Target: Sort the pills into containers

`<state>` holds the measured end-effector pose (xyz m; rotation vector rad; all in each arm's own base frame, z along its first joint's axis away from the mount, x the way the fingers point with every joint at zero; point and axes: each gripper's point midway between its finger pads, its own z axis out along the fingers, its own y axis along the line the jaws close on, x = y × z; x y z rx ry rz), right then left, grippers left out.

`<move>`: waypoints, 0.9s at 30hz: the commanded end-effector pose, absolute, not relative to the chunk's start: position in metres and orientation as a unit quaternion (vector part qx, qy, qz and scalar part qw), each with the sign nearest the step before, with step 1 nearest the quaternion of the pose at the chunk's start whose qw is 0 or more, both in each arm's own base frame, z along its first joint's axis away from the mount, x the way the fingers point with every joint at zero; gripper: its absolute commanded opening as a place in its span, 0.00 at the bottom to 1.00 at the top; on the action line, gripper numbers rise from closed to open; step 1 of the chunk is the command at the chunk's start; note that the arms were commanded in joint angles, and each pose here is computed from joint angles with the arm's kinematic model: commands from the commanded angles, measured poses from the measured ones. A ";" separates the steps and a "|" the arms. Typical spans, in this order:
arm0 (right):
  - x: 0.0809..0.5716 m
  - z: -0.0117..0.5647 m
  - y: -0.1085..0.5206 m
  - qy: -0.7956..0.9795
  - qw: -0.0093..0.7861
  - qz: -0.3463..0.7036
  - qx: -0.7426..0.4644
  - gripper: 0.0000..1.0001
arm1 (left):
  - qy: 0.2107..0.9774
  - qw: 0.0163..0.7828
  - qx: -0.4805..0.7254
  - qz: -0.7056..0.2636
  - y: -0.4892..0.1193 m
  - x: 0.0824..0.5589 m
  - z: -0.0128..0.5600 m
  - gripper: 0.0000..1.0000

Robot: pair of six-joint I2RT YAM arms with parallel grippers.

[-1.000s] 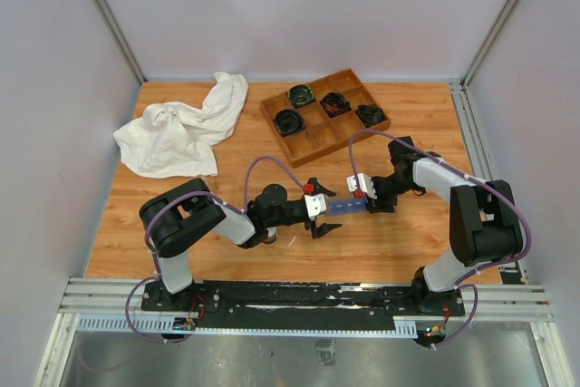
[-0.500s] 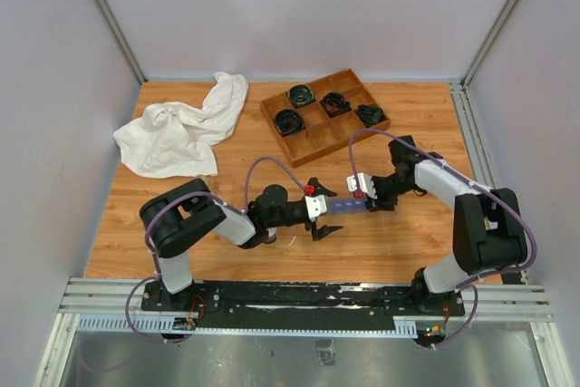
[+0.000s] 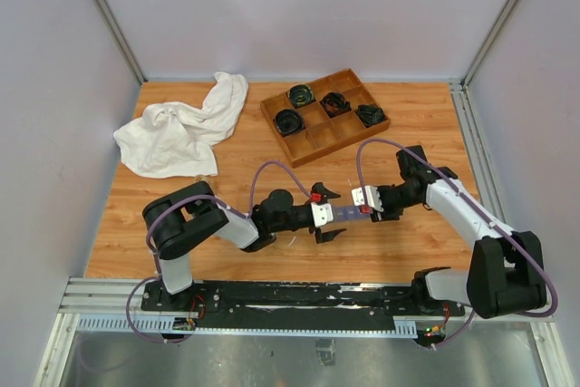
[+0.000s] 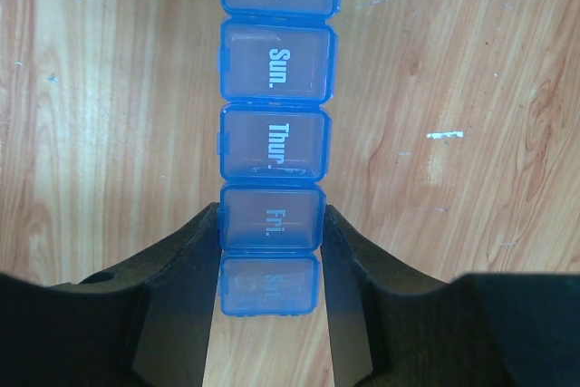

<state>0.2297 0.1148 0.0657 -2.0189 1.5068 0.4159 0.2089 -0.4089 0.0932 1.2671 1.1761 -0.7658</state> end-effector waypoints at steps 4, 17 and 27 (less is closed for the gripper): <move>0.212 0.071 0.125 0.545 0.291 0.170 -0.768 0.19 | 0.514 0.586 0.553 -0.294 -0.419 0.219 0.086 0.98; 0.207 0.078 0.127 0.540 0.292 0.166 -0.772 0.18 | 0.532 0.560 0.562 -0.296 -0.429 0.220 0.076 0.66; 0.206 0.078 0.129 0.546 0.289 0.170 -0.767 0.19 | 0.528 0.554 0.566 -0.307 -0.431 0.216 0.077 0.15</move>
